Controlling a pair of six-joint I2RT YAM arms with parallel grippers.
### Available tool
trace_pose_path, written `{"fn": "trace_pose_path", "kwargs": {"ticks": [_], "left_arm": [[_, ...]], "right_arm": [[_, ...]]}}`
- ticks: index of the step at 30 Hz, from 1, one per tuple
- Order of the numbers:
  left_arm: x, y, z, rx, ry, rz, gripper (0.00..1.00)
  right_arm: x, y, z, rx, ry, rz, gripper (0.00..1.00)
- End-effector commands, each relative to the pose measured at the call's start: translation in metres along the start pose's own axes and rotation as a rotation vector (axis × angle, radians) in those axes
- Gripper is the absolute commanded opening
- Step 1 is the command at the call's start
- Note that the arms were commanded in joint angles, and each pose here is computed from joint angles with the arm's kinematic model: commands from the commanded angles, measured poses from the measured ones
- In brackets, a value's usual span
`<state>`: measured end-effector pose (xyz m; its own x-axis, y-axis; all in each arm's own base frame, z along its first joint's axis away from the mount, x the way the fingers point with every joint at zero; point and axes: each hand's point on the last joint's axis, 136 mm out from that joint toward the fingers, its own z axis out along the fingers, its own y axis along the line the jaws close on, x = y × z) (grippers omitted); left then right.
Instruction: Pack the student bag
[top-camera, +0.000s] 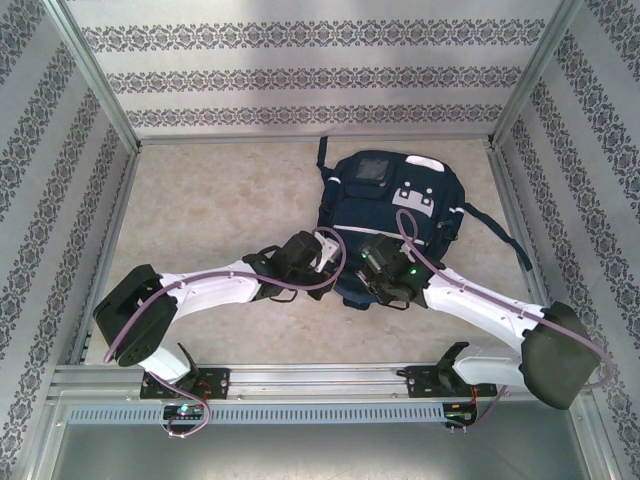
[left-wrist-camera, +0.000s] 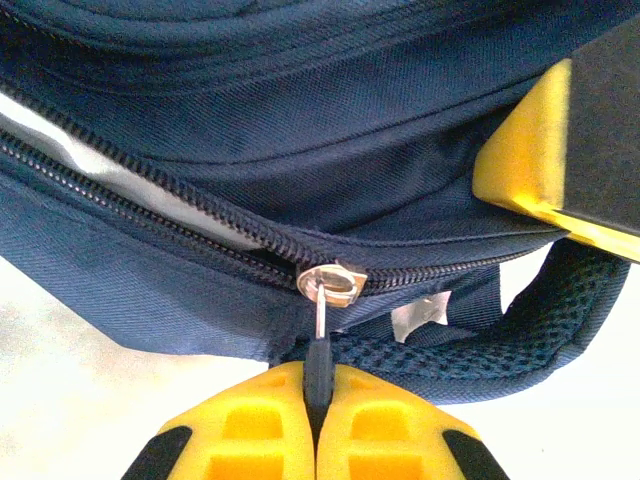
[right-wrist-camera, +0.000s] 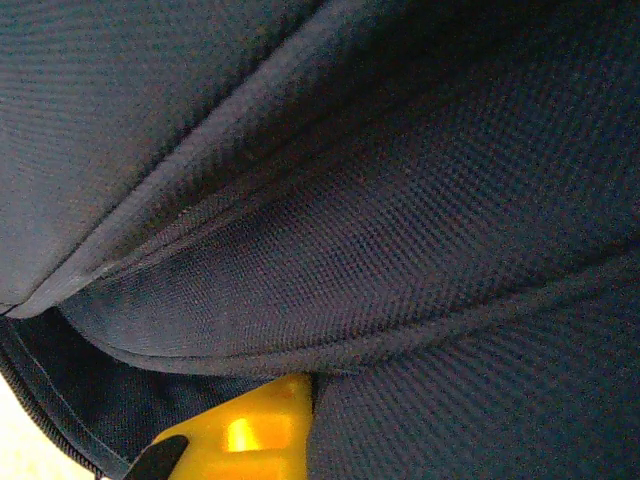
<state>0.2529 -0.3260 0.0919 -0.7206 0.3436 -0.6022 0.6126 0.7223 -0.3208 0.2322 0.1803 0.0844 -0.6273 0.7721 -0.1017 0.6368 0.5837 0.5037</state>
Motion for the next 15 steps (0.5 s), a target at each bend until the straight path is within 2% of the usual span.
{"fn": "trace_pose_path", "kwargs": {"ticks": [1, 9, 15], "left_arm": [[0.002, 0.028, -0.002, -0.140, 0.024, -0.016, 0.00], [0.015, 0.040, -0.006, -0.162, 0.084, -0.054, 0.00], [0.009, 0.055, -0.007, -0.189, 0.104, -0.093, 0.00]], "right_arm": [[-0.024, -0.022, -0.008, 0.046, -0.112, -0.067, 0.00], [-0.033, -0.034, -0.012, 0.047, -0.125, -0.074, 0.00], [-0.033, -0.031, -0.012, 0.042, -0.119, -0.121, 0.00]]}}
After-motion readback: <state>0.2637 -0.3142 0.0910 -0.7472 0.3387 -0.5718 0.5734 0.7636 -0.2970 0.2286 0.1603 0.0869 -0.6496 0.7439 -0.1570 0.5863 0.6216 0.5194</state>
